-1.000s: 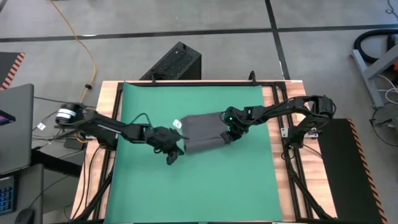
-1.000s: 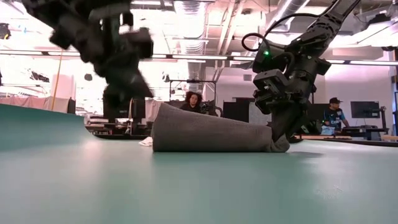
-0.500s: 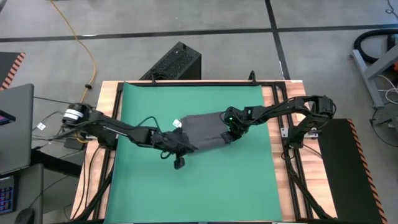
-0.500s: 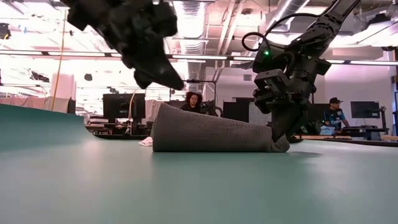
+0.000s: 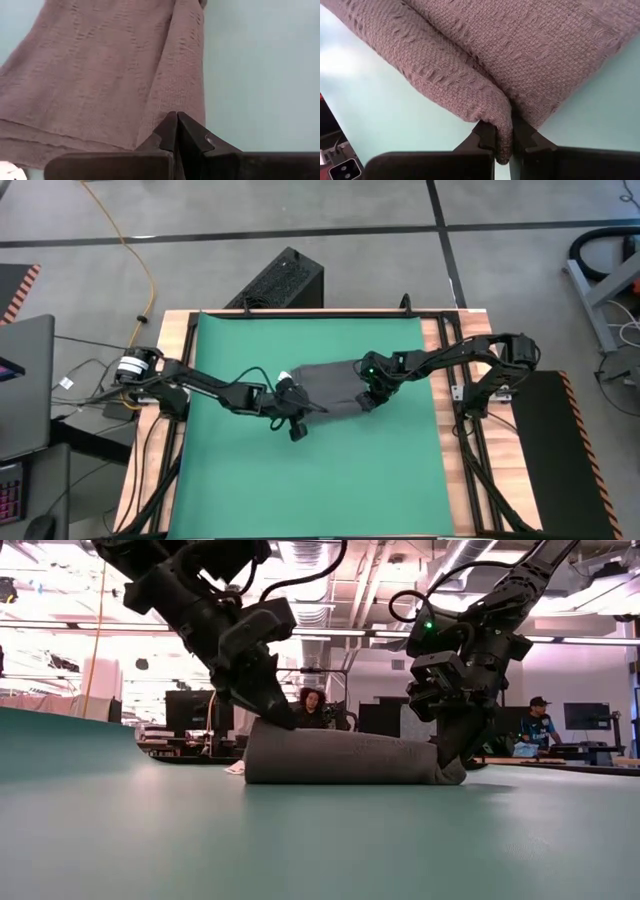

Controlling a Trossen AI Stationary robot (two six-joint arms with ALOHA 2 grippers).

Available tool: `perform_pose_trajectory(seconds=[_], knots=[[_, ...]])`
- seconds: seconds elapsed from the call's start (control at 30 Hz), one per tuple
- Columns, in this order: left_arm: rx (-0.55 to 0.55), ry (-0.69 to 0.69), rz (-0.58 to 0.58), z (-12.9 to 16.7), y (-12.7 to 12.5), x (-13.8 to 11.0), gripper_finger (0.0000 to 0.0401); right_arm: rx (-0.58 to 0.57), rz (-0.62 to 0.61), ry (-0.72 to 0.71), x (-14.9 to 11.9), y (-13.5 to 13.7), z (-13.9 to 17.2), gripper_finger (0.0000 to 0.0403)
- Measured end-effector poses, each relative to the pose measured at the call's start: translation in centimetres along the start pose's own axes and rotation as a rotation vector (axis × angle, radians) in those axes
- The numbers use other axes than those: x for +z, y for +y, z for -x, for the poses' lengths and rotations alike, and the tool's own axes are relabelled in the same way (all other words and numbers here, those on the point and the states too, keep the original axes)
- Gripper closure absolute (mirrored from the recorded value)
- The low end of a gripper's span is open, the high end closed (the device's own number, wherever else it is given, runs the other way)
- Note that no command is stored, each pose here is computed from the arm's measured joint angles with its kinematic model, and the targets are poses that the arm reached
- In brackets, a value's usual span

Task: Roll towel into tight, uniform cylinder
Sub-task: Roll the gray towel

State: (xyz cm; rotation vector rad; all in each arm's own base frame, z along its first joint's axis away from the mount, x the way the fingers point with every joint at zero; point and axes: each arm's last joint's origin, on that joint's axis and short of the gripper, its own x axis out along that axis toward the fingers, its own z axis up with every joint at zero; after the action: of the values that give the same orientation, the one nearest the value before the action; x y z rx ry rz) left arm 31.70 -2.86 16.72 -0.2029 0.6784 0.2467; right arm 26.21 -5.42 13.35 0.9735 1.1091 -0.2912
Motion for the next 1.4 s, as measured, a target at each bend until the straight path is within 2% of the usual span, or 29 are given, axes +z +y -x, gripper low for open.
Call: perform_pose_trajectory(seconds=[0.23, 0.53, 0.77, 0.9, 1.1, 1.2, 1.4], knots=[[0.050, 0.000, -0.001, -0.1, 0.7, 0.0, 0.0401, 0.000, 0.001, -0.001, 0.0, 0.0, 0.0, 0.0374], [0.029, 0.006, 0.095, -0.4, 1.9, -3.3, 0.0401, 0.000, 0.001, 0.000, 0.0, 0.0, 0.0, 0.0369], [0.048, 0.000, 0.074, -0.4, 2.3, -3.9, 0.0401, 0.011, 0.020, 0.001, 0.0, 0.0, 0.0, 0.0364], [0.068, 0.012, 0.080, -0.6, 2.9, -4.4, 0.0401, 0.019, 0.050, -0.007, 0.1, 0.1, 0.1, 0.0341], [0.075, 0.061, 0.104, -1.3, 3.3, -5.9, 0.0401, 0.003, 0.076, -0.049, -0.1, 0.4, 1.1, 0.0283], [0.039, 0.043, 0.125, -2.1, 3.1, -6.0, 0.0401, -0.006, 0.076, -0.068, -0.2, 0.5, 1.8, 0.0260], [0.010, 0.009, 0.149, -2.8, 2.8, -6.1, 0.0401, -0.013, 0.114, -0.077, -0.7, 0.8, 2.8, 0.0246]])
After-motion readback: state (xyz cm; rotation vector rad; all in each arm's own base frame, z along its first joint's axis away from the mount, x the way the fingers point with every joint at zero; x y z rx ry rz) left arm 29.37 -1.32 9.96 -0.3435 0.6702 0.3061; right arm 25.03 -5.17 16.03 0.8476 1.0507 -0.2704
